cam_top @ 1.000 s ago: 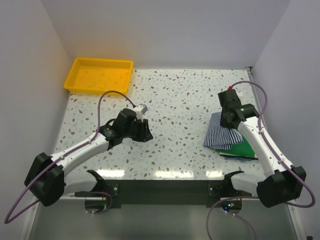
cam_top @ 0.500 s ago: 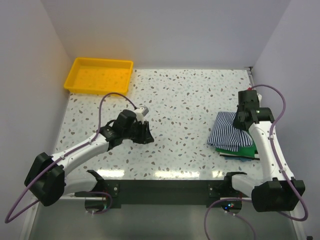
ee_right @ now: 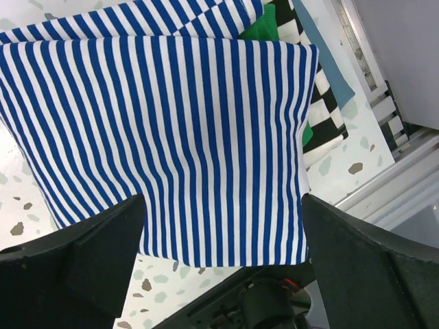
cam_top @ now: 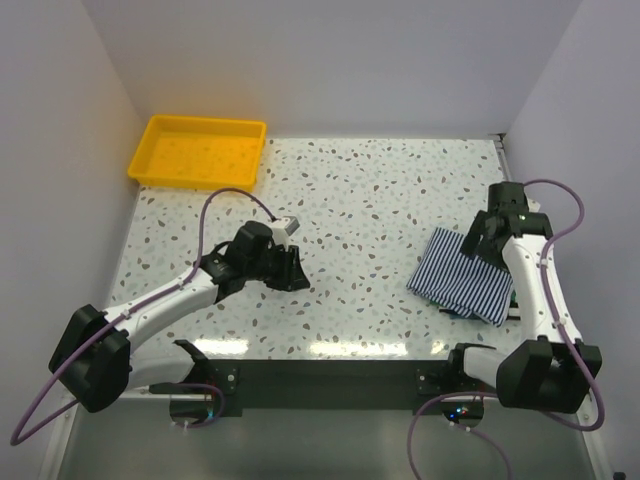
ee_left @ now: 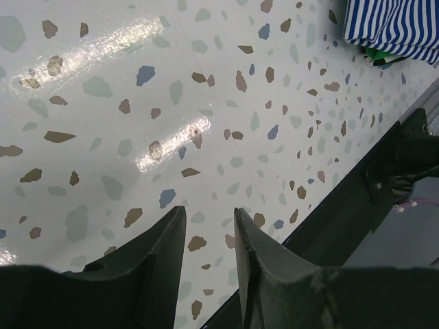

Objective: Fold and stack the tank tops
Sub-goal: Neatly place the folded tank top to the corner

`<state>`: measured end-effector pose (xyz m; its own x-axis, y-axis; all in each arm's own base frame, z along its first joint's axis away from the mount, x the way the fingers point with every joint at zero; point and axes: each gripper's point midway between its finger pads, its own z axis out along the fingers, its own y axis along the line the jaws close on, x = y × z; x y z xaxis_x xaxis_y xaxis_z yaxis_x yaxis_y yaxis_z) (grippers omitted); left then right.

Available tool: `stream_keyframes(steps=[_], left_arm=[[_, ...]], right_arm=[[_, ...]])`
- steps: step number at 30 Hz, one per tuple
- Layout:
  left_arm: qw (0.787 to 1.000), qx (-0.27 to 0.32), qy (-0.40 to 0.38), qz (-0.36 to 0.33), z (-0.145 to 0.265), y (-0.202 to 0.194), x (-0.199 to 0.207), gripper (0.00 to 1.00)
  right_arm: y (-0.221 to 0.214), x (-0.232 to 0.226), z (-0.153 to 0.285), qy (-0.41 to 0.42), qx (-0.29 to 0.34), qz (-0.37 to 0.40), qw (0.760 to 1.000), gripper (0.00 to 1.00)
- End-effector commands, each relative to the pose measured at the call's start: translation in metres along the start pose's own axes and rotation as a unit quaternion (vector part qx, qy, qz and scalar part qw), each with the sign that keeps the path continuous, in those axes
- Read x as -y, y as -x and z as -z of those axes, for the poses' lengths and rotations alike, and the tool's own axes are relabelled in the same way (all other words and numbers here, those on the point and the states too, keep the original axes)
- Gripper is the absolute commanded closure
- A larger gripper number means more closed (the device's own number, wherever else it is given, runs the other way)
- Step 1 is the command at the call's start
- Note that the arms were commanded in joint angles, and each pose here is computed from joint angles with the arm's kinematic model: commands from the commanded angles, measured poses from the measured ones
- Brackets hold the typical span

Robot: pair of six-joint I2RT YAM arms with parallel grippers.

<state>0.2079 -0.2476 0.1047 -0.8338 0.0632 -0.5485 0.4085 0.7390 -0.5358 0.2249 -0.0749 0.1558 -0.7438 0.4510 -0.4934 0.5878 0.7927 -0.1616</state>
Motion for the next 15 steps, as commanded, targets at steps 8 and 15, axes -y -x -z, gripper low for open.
stream_keyframes(steps=[8,15], left_arm=[[0.999,0.025,-0.026,-0.015,0.002,0.014,0.01,0.61],[0.999,0.038,-0.023,-0.016,0.005,0.022,0.013,0.61]], right_arm=[[0.015,-0.024,0.045,0.115,0.039,-0.052,0.991,0.01],[-0.005,-0.078,0.064,0.189,0.081,-0.025,0.978,0.01]])
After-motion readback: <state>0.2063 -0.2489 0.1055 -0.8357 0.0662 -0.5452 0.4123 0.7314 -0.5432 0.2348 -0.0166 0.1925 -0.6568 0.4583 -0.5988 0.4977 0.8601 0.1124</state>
